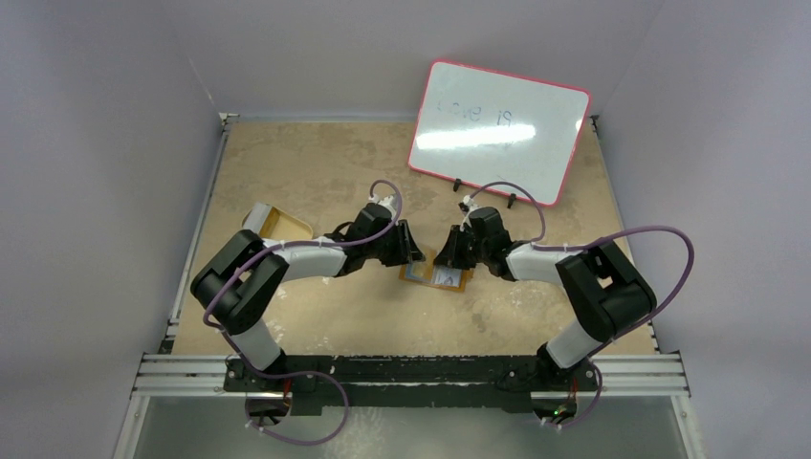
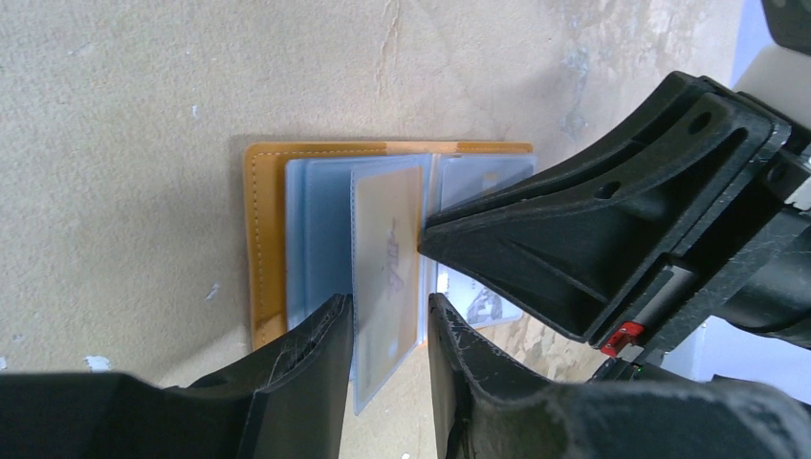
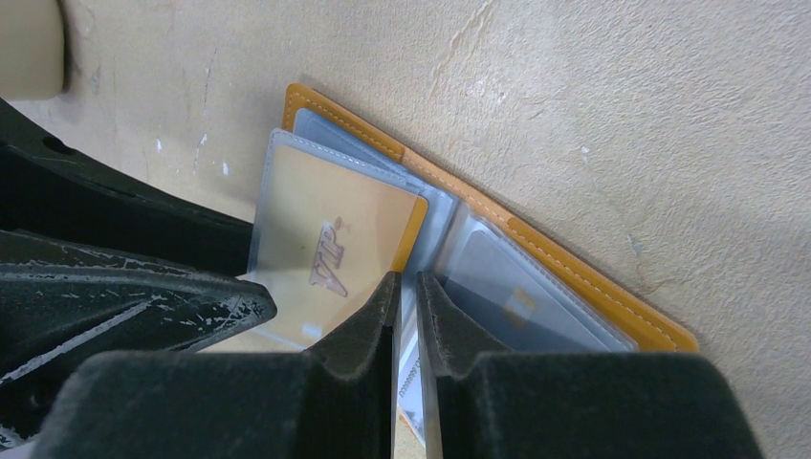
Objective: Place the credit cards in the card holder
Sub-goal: Turn over the card slot in the card holder.
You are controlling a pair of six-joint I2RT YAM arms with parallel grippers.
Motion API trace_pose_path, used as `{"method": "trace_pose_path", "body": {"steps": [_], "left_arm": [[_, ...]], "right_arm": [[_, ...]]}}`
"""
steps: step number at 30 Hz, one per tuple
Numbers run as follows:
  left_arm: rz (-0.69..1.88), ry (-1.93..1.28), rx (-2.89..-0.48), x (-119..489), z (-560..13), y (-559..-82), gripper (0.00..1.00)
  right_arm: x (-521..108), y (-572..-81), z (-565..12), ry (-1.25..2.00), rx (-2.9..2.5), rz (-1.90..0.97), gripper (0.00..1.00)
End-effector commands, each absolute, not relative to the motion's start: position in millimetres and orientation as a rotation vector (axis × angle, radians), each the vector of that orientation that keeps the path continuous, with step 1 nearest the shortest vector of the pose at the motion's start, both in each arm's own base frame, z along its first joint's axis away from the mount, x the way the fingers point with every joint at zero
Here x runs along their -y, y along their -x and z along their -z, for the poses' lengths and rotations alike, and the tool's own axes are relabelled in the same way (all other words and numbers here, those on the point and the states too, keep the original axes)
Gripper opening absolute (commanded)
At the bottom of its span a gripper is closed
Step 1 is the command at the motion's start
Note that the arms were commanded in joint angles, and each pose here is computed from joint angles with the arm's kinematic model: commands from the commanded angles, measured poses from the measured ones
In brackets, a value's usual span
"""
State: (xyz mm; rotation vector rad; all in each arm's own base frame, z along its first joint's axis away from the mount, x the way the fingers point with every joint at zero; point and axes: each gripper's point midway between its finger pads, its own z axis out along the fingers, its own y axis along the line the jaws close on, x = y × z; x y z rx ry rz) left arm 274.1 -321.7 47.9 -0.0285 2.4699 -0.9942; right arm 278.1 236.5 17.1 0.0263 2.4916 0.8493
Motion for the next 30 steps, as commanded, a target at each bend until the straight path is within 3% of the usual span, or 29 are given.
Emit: {"method": "trace_pose_path", "body": {"steps": [1,11,30], "left_arm": [[1.104,0.017,-2.380,336.3,-75.4,-281.7,0.32],[1.166,0.015,-2.358,345.0,-86.8,-280.2,0.24],[1.293,-0.112,-2.341,380.3,-99.4,-264.8,0.26]], "right_arm": [[-224.3,-270.6,6.5,-0.025,-2.564,-0.740,0.14],[-222.9,-280.3,-26.4,-0.021,-2.497,-0.726,0.16],[-203.8,-280.2,-45.0,0.008,-2.479,-0.600,0.20]]}}
